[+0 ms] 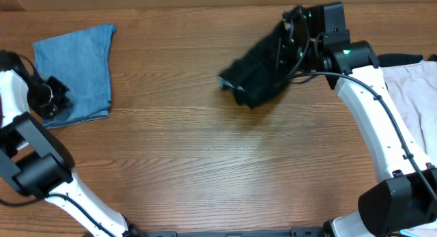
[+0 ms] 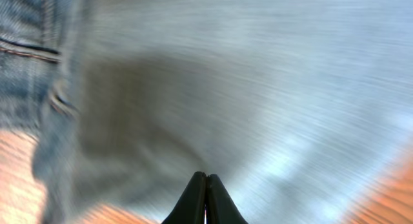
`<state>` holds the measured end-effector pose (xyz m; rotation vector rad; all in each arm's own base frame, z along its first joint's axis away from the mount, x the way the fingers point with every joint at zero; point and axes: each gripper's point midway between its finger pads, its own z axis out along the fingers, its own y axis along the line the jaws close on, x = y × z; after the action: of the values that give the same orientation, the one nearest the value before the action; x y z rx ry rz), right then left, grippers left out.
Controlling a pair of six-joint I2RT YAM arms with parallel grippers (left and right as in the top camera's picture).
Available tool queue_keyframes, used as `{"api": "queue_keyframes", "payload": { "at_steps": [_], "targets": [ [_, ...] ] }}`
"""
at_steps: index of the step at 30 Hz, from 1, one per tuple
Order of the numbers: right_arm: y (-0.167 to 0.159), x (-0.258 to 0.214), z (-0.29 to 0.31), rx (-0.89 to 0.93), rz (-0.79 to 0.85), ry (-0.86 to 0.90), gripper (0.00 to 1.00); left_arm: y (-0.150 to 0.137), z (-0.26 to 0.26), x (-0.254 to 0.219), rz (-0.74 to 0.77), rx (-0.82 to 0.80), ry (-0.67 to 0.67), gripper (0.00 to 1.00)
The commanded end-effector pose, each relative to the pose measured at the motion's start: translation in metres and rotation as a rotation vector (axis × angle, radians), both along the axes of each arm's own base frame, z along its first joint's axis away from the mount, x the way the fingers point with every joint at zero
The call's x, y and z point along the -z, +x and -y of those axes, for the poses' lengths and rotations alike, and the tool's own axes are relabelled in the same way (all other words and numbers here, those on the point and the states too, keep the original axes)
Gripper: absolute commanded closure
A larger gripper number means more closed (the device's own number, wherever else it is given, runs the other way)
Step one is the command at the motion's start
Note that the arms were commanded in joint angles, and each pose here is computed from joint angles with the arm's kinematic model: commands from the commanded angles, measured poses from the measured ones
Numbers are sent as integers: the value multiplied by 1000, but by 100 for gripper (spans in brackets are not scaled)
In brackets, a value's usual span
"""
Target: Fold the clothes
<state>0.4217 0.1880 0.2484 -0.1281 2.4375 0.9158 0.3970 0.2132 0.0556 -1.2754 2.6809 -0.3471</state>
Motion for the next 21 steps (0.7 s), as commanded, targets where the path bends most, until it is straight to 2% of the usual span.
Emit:
{"api": "queue_keyframes", "payload": {
  "at_steps": [1,3,9,12,15,17,21],
  "targets": [
    [-13,-48,-53,-122,58,184,96,16,21,-105,230,36,70,96],
    [-10,-44,-79,-174,88,200,96,14,40,-125,249,71,76,96],
    [23,-18,-152,-231,144,331,96,18,102,-121,191,204,40,96],
    [27,-40,-172,-321,200,497,96,25,129,-120,182,273,58,96],
    [20,-43,-175,-379,205,520,96,26,139,-116,149,310,130,96],
    [20,-21,-174,-386,173,473,96,27,146,-116,141,332,153,96],
    [16,56,-160,-379,-10,342,96,28,152,-116,139,349,164,96]
  ]
}}
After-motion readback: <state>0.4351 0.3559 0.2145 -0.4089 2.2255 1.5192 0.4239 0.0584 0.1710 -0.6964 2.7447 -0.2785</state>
